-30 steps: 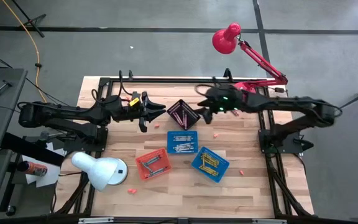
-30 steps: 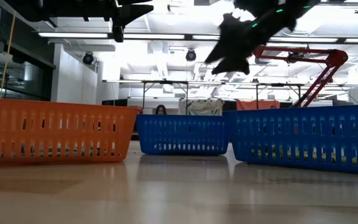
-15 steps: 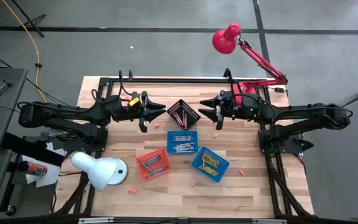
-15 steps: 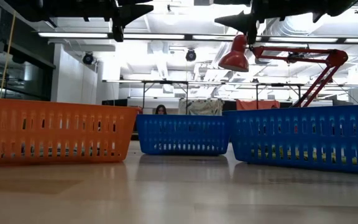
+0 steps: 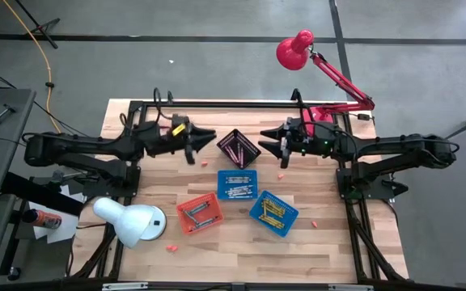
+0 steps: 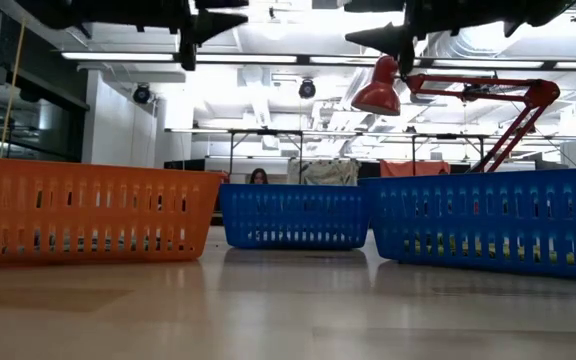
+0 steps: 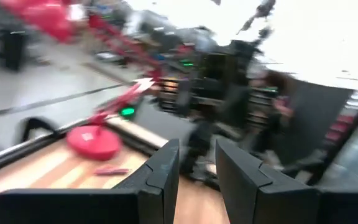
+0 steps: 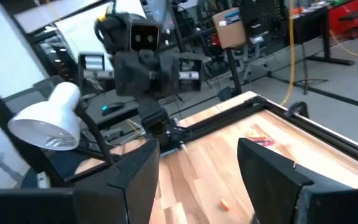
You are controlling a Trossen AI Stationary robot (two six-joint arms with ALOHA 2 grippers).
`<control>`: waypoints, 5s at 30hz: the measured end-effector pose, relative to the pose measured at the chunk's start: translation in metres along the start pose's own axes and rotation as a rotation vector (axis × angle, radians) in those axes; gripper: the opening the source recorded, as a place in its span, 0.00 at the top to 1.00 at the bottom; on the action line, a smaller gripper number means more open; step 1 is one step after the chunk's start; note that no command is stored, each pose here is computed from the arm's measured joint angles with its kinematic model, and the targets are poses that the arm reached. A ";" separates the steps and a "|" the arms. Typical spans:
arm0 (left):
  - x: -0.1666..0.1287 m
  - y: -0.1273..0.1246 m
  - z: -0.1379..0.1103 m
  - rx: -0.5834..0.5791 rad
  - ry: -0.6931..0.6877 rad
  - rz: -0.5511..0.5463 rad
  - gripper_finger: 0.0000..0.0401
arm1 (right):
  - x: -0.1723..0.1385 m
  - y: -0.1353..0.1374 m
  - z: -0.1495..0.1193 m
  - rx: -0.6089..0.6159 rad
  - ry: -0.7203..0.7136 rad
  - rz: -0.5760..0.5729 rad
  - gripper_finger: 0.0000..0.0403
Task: Sort crayons
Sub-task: Put the pink crayon into the black bin
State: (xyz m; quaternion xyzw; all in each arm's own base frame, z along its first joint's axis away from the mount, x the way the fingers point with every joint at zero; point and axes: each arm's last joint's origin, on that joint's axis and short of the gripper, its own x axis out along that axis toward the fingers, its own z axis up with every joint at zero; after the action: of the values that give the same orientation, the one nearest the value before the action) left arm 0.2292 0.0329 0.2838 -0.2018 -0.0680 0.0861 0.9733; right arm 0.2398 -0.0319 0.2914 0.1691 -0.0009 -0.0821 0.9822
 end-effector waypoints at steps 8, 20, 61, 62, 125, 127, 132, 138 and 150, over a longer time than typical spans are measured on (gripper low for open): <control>0.010 0.052 0.039 -0.072 0.359 0.607 0.80 | 0.000 -0.003 -0.003 0.037 0.021 -0.053 0.48; -0.014 0.154 -0.010 -0.298 0.963 1.145 0.80 | 0.000 -0.004 -0.004 0.043 0.030 -0.061 0.48; -0.020 0.208 -0.060 -0.343 1.256 1.173 0.98 | 0.000 -0.005 -0.007 0.067 0.067 -0.076 0.48; -0.019 0.208 -0.058 -0.338 1.240 1.168 0.99 | 0.000 -0.005 -0.007 0.067 0.067 -0.076 0.48; -0.021 -0.001 -0.028 0.183 0.097 -0.024 1.00 | 0.000 -0.005 -0.007 0.059 0.066 -0.074 0.48; -0.021 -0.001 -0.028 0.182 0.097 -0.024 1.00 | 0.000 -0.005 -0.007 0.059 0.066 -0.074 0.48; -0.022 -0.001 -0.028 0.155 0.097 -0.023 1.00 | 0.000 -0.005 -0.007 0.059 0.066 -0.074 0.48; -0.022 -0.001 -0.028 0.155 0.095 -0.016 1.00 | 0.000 -0.005 -0.007 0.059 0.067 -0.074 0.48; 0.014 -0.007 -0.017 0.044 0.092 0.020 1.00 | 0.000 -0.005 -0.007 0.058 0.058 -0.096 0.48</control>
State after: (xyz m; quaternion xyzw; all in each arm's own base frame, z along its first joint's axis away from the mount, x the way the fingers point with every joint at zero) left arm 0.2468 0.0224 0.2728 -0.1846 -0.0192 0.0881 0.9787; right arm 0.2389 -0.0346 0.2830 0.1995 0.0331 -0.1242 0.9714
